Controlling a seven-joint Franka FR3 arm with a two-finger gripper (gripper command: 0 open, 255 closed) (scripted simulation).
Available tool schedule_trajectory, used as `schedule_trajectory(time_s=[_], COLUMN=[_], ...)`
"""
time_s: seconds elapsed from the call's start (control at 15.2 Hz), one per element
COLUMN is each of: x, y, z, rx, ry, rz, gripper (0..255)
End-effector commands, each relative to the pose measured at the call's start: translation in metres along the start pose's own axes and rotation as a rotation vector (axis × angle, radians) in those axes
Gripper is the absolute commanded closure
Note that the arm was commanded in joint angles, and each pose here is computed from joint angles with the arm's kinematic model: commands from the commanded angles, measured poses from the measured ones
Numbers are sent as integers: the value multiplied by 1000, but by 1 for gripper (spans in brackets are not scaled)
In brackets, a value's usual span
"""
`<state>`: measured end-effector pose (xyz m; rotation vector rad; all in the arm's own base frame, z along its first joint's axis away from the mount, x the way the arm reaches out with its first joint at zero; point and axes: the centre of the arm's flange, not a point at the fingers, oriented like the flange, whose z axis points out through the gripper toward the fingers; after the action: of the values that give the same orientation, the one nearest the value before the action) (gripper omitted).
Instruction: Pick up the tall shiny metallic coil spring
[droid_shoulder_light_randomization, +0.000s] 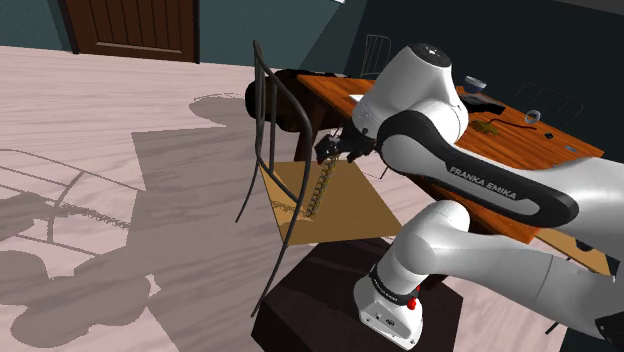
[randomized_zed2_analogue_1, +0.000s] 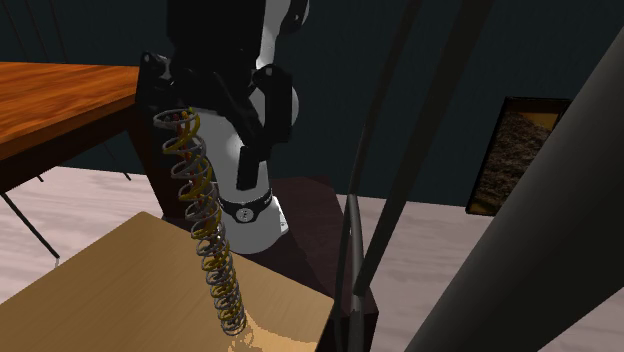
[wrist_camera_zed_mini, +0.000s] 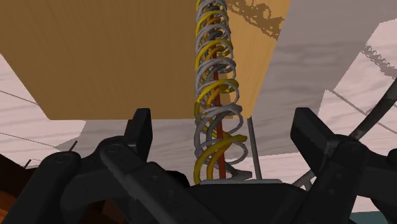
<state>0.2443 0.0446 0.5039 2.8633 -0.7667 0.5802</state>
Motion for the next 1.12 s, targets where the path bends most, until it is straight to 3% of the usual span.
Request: schedule_trajectory(time_s=[0.0,0.4,0.46,1.06], x=[-5,-15,-14,-15], y=[0,0,-1,0], z=[10,32,33,32], rx=[-4,-4,-4,-4], ry=[4,4,3,4], rz=[9,9,9,9], gripper=[0,0,255,255])
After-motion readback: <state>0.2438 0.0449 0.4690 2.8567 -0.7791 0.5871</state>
